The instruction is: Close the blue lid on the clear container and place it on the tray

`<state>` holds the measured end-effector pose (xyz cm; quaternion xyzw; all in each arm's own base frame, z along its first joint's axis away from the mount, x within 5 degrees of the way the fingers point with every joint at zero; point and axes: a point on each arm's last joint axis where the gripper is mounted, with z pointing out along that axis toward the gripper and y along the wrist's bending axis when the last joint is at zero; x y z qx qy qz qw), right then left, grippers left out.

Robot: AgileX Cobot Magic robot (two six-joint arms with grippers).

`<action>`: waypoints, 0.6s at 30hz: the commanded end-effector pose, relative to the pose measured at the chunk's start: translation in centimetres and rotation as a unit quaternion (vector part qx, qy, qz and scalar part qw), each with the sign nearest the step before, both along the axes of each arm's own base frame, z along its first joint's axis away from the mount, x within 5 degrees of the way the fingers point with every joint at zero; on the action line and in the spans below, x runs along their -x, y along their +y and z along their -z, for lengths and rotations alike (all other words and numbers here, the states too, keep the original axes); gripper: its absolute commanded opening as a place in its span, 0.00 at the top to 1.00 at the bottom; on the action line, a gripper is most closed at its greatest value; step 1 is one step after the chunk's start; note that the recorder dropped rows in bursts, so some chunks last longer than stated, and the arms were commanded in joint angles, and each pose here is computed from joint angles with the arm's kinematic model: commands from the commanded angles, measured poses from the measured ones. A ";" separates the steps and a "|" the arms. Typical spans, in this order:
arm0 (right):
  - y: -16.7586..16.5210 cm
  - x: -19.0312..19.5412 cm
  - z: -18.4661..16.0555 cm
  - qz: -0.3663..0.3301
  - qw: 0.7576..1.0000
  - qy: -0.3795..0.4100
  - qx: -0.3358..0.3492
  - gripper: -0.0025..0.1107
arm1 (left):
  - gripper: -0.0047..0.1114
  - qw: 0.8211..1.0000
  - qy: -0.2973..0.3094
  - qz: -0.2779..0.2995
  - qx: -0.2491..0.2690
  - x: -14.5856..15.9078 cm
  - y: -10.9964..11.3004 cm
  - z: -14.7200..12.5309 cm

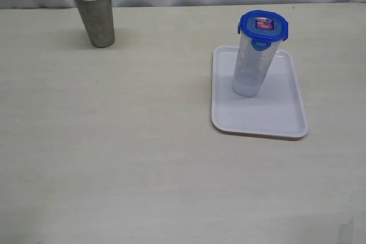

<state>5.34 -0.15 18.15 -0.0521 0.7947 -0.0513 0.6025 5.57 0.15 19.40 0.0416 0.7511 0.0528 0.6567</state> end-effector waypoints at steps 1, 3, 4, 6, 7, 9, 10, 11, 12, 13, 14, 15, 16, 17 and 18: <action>0.0 0.0 -0.1 0.001 1.000 -0.008 0.001 0.94 | 0.96 1.000 0.025 -0.001 0.001 0.1 0.0 0.5; 0.0 0.0 -0.1 0.001 1.000 -0.008 0.001 0.94 | 0.96 0.999 0.034 -0.006 0.008 0.1 0.1 0.7; 0.0 0.0 -0.1 0.001 1.000 -0.008 0.001 0.94 | 0.96 0.999 0.039 -0.008 0.014 0.1 0.1 0.8; 0.0 0.0 -0.1 0.001 1.000 -0.008 0.001 0.94 | 0.96 0.999 0.042 -0.011 0.020 0.1 0.1 0.8; 0.0 0.0 -0.1 0.001 1.000 -0.008 0.001 0.94 | 0.96 0.999 0.041 -0.012 0.024 0.1 0.1 0.8; 0.0 0.0 -0.1 0.001 1.000 -0.008 0.001 0.94 | 0.96 0.999 0.041 -0.013 0.025 0.1 0.1 0.8; 0.0 0.0 -0.1 0.001 1.000 -0.008 0.001 0.94 | 0.96 0.999 0.041 -0.013 0.024 0.1 0.2 0.8; 0.0 0.0 -0.1 0.001 1.000 -0.008 0.001 0.94 | 0.96 0.999 0.041 -0.013 0.024 0.1 0.2 0.8; 0.0 0.0 -0.1 0.001 1.000 -0.008 0.001 0.94 | 0.96 0.999 0.041 -0.013 0.024 0.1 0.2 0.8; 0.0 0.0 -0.1 0.001 1.000 -0.008 0.001 0.94 | 0.96 0.999 0.041 -0.013 0.024 0.1 0.2 0.8; 0.0 0.0 -0.1 0.001 1.000 -0.008 0.001 0.94 | 0.96 0.999 0.041 -0.013 0.024 0.1 0.2 0.8; 0.0 0.0 -0.1 0.001 1.000 -0.008 0.001 0.94 | 0.96 0.999 0.041 -0.013 0.024 0.1 0.2 0.8; 0.0 0.0 -0.1 0.001 1.000 -0.008 0.001 0.94 | 0.96 0.999 0.041 -0.013 0.024 0.1 0.2 0.8; 0.0 0.0 -0.1 0.001 1.000 -0.008 0.001 0.94 | 0.96 0.999 0.041 -0.013 0.024 0.1 0.2 0.8; 0.0 0.0 -0.1 0.001 1.000 -0.008 0.001 0.94 | 0.96 0.999 0.041 -0.013 0.024 0.1 0.2 0.8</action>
